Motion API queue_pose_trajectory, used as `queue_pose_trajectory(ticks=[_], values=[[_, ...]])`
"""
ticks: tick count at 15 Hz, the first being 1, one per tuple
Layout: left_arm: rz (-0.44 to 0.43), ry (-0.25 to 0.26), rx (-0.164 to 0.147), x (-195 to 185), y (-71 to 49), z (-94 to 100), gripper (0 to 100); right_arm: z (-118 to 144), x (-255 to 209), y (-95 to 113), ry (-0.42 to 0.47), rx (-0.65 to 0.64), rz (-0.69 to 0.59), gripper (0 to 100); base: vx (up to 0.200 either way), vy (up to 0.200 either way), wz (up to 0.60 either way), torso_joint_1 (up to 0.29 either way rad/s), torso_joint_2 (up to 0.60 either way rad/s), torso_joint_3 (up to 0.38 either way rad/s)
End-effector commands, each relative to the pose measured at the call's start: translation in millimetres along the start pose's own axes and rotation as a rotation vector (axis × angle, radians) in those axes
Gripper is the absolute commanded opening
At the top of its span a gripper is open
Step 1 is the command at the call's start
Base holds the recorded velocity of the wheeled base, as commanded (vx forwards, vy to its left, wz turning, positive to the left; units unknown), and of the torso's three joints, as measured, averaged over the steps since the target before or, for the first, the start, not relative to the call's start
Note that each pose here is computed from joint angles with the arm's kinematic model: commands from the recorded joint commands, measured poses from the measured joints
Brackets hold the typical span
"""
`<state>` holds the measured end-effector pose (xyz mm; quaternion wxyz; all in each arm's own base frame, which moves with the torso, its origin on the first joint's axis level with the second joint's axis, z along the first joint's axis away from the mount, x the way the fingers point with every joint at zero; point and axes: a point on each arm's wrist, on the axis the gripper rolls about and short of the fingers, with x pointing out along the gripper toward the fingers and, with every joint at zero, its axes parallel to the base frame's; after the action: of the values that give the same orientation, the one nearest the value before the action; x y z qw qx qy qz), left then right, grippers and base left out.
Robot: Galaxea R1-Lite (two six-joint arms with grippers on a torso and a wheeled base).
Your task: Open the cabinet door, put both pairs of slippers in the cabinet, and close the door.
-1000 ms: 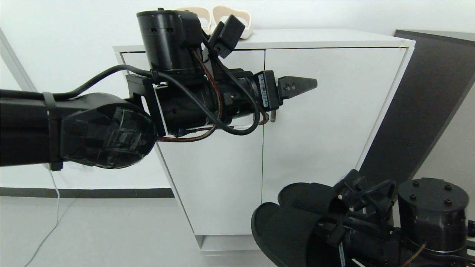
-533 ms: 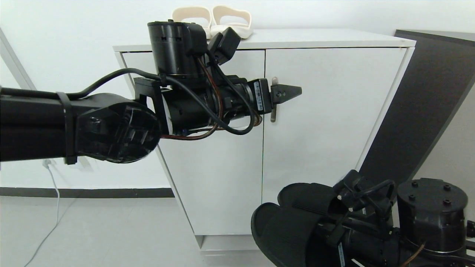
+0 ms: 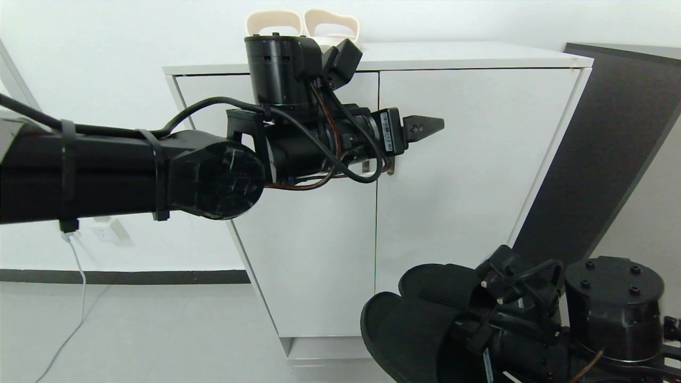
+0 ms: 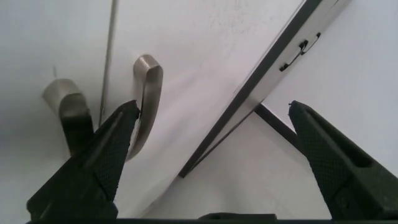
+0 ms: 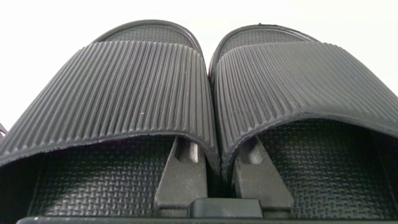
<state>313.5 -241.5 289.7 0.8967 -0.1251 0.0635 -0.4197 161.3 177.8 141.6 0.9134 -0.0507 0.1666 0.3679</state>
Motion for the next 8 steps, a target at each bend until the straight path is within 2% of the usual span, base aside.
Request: queue_pose_trajectory(ticks=[1,2,3,7,8], values=[[0.006,0.012,-0.005,7.1,3.4,-5.0,100,-1.4,1.1,0.1,0.007,-0.001,0.0,0,0.0,0.0,0.0,0.0,0.0,0.0],[0.005,0.013,-0.006,7.1,3.4,-5.0,100,-1.4,1.1,0.1,0.007,-0.001,0.0,0,0.0,0.0,0.0,0.0,0.0,0.0],[0.004,0.011,-0.007,6.7,3.1,-4.4,0,-1.4,1.1,0.1,0.007,-0.001,0.0,0,0.0,0.0,0.0,0.0,0.0,0.0],[0.0,0.009,-0.011,-2.2,-0.1,-1.2,0,-6.1,-0.9,0.1,0.024,-0.003,0.016,0,0.0,0.0,0.0,0.0,0.0,0.0],[-0.006,0.014,-0.012,-8.0,-4.1,-1.0,0,-7.9,-3.7,1.2,0.028,-0.003,0.062,0,0.0,0.0,0.0,0.0,0.0,0.0]])
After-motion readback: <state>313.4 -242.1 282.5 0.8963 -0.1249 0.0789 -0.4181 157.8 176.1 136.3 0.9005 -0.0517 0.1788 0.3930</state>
